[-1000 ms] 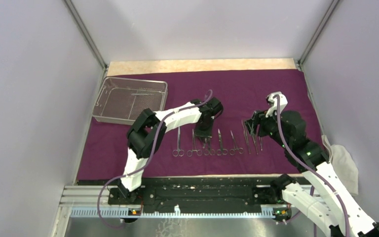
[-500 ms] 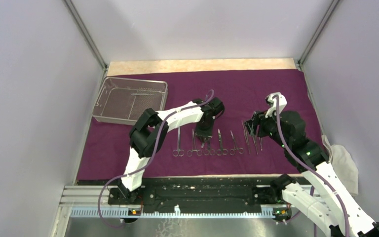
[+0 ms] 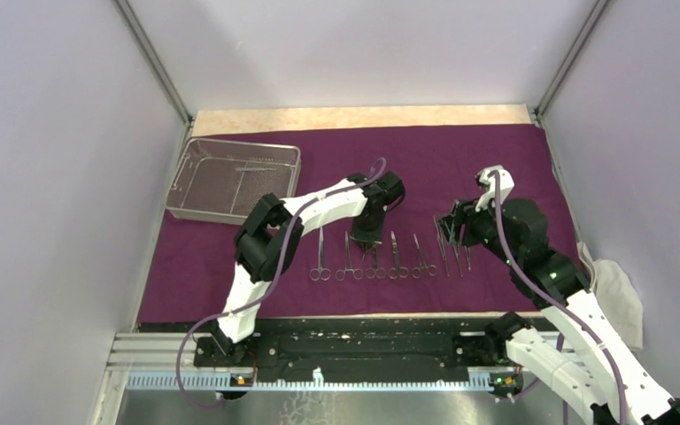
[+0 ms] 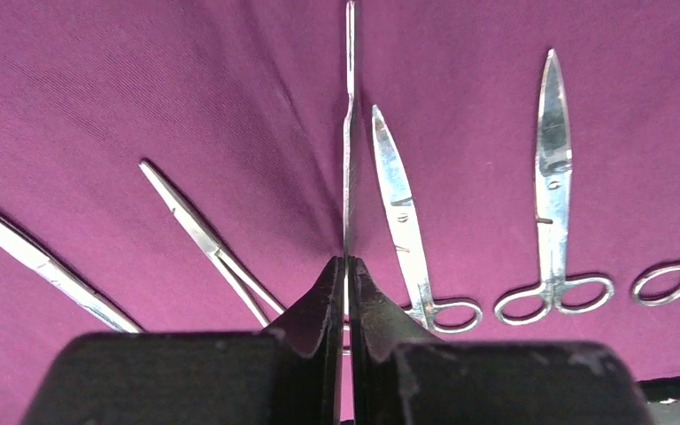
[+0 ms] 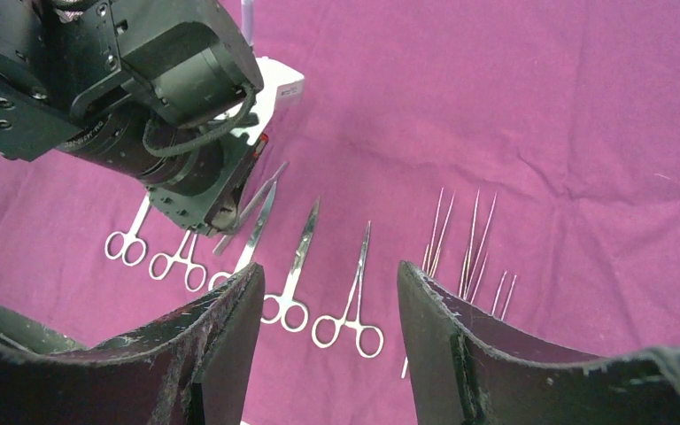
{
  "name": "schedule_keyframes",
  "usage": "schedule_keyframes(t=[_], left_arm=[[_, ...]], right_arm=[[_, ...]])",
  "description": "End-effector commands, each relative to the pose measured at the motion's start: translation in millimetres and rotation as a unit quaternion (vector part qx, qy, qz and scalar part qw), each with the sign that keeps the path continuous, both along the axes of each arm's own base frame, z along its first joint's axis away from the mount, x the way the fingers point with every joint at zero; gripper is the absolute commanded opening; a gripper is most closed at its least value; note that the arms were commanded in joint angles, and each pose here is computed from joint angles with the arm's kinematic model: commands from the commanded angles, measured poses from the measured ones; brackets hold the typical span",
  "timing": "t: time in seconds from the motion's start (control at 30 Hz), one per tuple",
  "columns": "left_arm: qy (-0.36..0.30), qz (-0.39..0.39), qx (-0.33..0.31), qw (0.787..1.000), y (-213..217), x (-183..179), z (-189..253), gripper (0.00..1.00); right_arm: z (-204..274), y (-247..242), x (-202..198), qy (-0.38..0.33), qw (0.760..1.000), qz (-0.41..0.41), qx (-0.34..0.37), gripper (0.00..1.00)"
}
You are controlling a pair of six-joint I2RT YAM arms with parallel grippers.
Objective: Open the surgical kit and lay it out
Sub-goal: Pick up the medical item from the surgical kit.
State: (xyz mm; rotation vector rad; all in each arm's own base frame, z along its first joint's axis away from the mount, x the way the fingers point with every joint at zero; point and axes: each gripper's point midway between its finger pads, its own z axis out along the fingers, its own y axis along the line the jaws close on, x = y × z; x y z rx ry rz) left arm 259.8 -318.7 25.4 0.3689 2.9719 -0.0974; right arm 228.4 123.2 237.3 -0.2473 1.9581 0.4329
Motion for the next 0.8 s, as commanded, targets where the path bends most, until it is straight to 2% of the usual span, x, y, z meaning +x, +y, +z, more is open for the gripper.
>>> schedule_keyframes(t=[0.0, 0.2, 0.4, 0.77], left_arm=[[-0.028, 0.003, -0.005, 1.000, -4, 12, 23, 0.08], [-0.032, 0.008, -0.025, 0.999, -3, 17, 35, 0.00], [-0.017, 0.011, -0.031, 0.999, -3, 14, 25, 0.00], [0.005, 0.015, -0.006, 1.000, 5, 8, 1, 0.01]], right_arm=[[4, 2, 3, -0.010, 1.000, 0.005, 0.000, 0.57], [-3, 3, 6, -0.015, 0.999, 0.018, -0.022, 0.57], [0, 4, 11, -0.022, 0.999, 0.023, -0.035, 0.57], [-3, 5, 5, -0.022, 0.999, 0.035, -0.033, 0.57]])
